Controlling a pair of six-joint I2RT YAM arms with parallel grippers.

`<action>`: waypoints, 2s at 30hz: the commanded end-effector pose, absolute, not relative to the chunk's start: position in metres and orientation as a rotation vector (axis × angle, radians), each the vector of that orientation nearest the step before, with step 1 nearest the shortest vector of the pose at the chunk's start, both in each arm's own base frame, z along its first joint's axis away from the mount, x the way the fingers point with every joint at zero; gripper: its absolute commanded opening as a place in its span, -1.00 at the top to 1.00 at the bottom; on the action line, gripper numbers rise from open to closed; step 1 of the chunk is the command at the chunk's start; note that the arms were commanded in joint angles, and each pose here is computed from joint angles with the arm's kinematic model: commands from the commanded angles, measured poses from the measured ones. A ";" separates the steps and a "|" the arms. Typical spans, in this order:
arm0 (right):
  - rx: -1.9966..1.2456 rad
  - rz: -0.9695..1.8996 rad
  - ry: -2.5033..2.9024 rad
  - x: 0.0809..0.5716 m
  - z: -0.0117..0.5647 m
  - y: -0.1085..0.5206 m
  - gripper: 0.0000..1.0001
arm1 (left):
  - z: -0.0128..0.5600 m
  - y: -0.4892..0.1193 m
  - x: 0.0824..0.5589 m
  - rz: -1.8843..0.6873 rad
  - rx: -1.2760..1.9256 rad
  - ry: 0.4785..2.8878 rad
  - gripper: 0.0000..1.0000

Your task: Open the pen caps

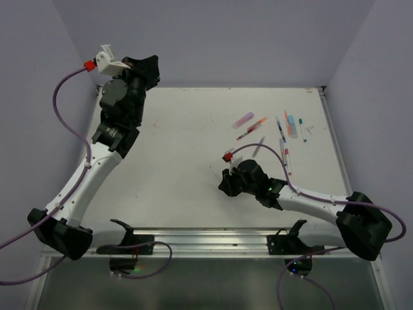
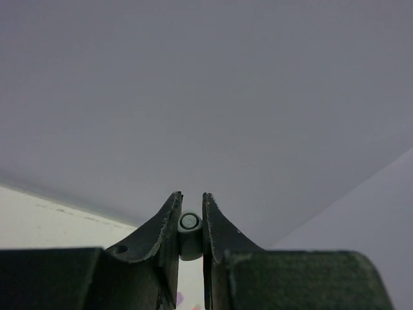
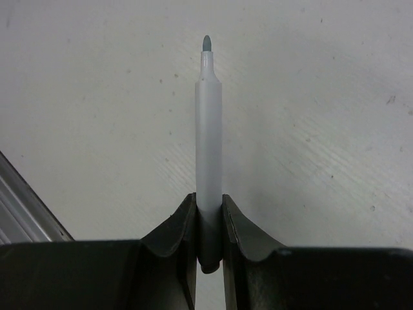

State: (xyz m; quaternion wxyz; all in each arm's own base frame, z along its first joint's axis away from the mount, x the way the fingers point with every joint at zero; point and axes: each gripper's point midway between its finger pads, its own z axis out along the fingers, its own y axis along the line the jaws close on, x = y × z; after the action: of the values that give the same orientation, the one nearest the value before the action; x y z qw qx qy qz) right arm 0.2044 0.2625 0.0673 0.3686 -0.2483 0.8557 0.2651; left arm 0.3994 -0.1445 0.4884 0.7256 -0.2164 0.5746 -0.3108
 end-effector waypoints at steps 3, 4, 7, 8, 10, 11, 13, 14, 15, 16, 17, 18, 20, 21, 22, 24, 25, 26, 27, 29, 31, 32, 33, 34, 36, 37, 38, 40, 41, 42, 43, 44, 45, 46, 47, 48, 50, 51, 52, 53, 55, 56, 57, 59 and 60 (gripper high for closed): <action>-0.499 0.786 2.153 0.234 0.115 0.306 1.00 | 0.383 -0.113 0.437 -0.454 -0.430 1.552 1.00; -0.466 0.806 2.173 0.237 0.114 0.314 1.00 | 0.362 -0.109 0.440 -0.426 -0.418 1.617 1.00; -0.368 0.826 2.217 0.252 0.111 0.340 1.00 | 0.294 -0.094 0.455 -0.372 -0.365 1.814 1.00; -0.338 0.849 2.206 0.259 0.120 0.351 1.00 | 0.263 -0.097 0.460 -0.371 -0.333 1.920 1.00; -0.245 0.825 2.232 0.269 0.108 0.362 1.00 | 0.234 -0.088 0.465 -0.333 -0.300 2.022 1.00; -0.227 0.839 2.213 0.275 0.116 0.372 1.00 | 0.206 -0.086 0.468 -0.303 -0.300 2.112 1.00; -0.187 0.813 2.236 0.280 0.104 0.385 1.00 | 0.180 -0.082 0.469 -0.279 -0.274 2.192 1.00; -0.173 0.825 2.215 0.286 0.112 0.395 1.00 | 0.159 -0.082 0.471 -0.271 -0.268 2.240 1.00; -0.150 0.821 2.218 0.285 0.111 0.401 1.00 | 0.149 -0.081 0.473 -0.264 -0.263 2.262 1.00; -0.137 0.811 2.223 0.287 0.108 0.406 1.00 | 0.140 -0.083 0.474 -0.280 -0.253 2.289 1.00; -0.117 0.787 2.218 0.294 0.105 0.413 1.00 | 0.117 -0.084 0.473 -0.273 -0.252 2.348 1.00; -0.086 0.776 2.239 0.294 0.099 0.416 1.00 | 0.111 -0.082 0.477 -0.266 -0.250 2.362 1.00; -0.046 0.762 2.244 0.302 0.093 0.424 1.00 | 0.082 -0.079 0.476 -0.237 -0.266 2.434 1.00; -0.025 0.763 2.254 0.302 0.090 0.427 1.00 | 0.078 -0.077 0.478 -0.225 -0.271 2.446 1.00; -0.013 0.753 2.261 0.304 0.087 0.429 1.00 | 0.070 -0.076 0.475 -0.211 -0.274 2.476 1.00; -0.020 0.725 2.277 0.307 0.080 0.439 1.00 | 0.055 -0.074 0.472 -0.197 -0.282 2.514 0.96; -0.021 0.707 2.287 0.308 0.076 0.440 1.00 | 0.051 -0.073 0.471 -0.195 -0.289 2.521 0.91; -0.021 0.701 2.289 0.311 0.073 0.446 1.00 | 0.047 -0.073 0.470 -0.193 -0.290 2.529 0.84; -0.019 0.696 2.295 0.312 0.069 0.448 1.00 | 0.046 -0.073 0.470 -0.195 -0.294 2.529 0.81; -0.009 0.698 2.297 0.315 0.068 0.454 1.00 | 0.041 -0.069 0.469 -0.159 -0.309 2.540 0.71; -0.011 0.685 2.310 0.317 0.059 0.457 1.00 | 0.037 -0.066 0.466 -0.141 -0.308 2.549 0.60; -0.009 0.687 2.309 0.319 0.059 0.459 1.00 | 0.036 -0.065 0.465 -0.134 -0.312 2.552 0.52; -0.011 0.680 2.317 0.319 0.053 0.460 1.00 | 0.035 -0.065 0.464 -0.128 -0.314 2.554 0.48; -0.013 0.677 2.320 0.320 0.050 0.461 1.00 | 0.034 -0.064 0.463 -0.124 -0.315 2.558 0.42; -0.023 0.679 2.319 0.322 0.050 0.466 1.00 | 0.031 -0.064 0.460 -0.126 -0.315 2.566 0.28; -0.032 0.664 2.330 0.324 0.042 0.467 0.98 | 0.032 -0.065 0.458 -0.133 -0.317 2.566 0.05; -0.032 0.670 2.327 0.324 0.044 0.468 0.98 | 0.033 -0.065 0.459 -0.134 -0.317 2.563 0.05; -0.041 0.669 2.333 0.324 0.040 0.470 0.92 | 0.032 -0.065 0.456 -0.140 -0.321 2.561 -0.15; -0.046 0.668 2.339 0.324 0.036 0.472 0.89 | 0.032 -0.065 0.455 -0.138 -0.324 2.562 -0.23; -0.052 0.645 2.361 0.321 0.029 0.469 0.86 | 0.032 -0.065 0.455 -0.138 -0.328 2.560 -0.25; -0.053 0.644 2.365 0.322 0.027 0.469 0.80 | 0.029 -0.065 0.452 -0.136 -0.331 2.567 -0.25; -0.059 0.646 2.372 0.321 0.024 0.471 0.78 | 0.030 -0.065 0.452 -0.140 -0.332 2.563 -0.27; -0.058 0.641 2.378 0.321 0.021 0.471 0.74 | 0.029 -0.065 0.451 -0.142 -0.338 2.562 -0.27; -0.056 0.640 2.383 0.321 0.019 0.471 0.66 | 0.026 -0.066 0.449 -0.150 -0.340 2.565 -0.28; -0.056 0.645 2.387 0.320 0.018 0.472 0.61 | 0.025 -0.067 0.448 -0.156 -0.343 2.568 -0.28; -0.053 0.643 2.394 0.319 0.016 0.472 0.55 | 0.024 -0.067 0.447 -0.161 -0.346 2.570 -0.28; -0.047 0.641 2.395 0.319 0.015 0.471 0.39 | 0.021 -0.069 0.446 -0.172 -0.345 2.576 -0.28; -0.048 0.645 2.393 0.319 0.016 0.471 0.35 | 0.022 -0.069 0.446 -0.175 -0.350 2.571 -0.28; -0.047 0.643 2.392 0.319 0.017 0.471 0.26 | 0.023 -0.069 0.446 -0.175 -0.352 2.571 -0.28; -0.046 0.638 2.393 0.318 0.016 0.469 0.18 | 0.023 -0.069 0.446 -0.176 -0.352 2.569 -0.28; -0.040 0.634 2.382 0.319 0.020 0.467 0.13 | 0.027 -0.070 0.446 -0.183 -0.354 2.562 -0.28; -0.039 0.626 2.382 0.319 0.020 0.465 0.12 | 0.028 -0.070 0.447 -0.185 -0.358 2.559 -0.28; -0.041 0.628 2.377 0.319 0.023 0.465 0.12 | 0.029 -0.070 0.447 -0.187 -0.361 2.555 -0.29; -0.033 0.621 2.365 0.319 0.029 0.460 0.11 | 0.032 -0.070 0.447 -0.190 -0.364 2.549 -0.29; -0.031 0.623 2.352 0.320 0.032 0.458 0.11 | 0.030 -0.070 0.445 -0.190 -0.371 2.554 -0.29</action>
State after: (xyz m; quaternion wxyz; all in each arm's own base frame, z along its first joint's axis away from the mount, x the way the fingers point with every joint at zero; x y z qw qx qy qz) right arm 0.3205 0.4765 0.0298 0.3365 -0.0227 0.9025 0.2679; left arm 0.4505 -0.0699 0.0208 0.2695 -0.1267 0.9529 -0.0568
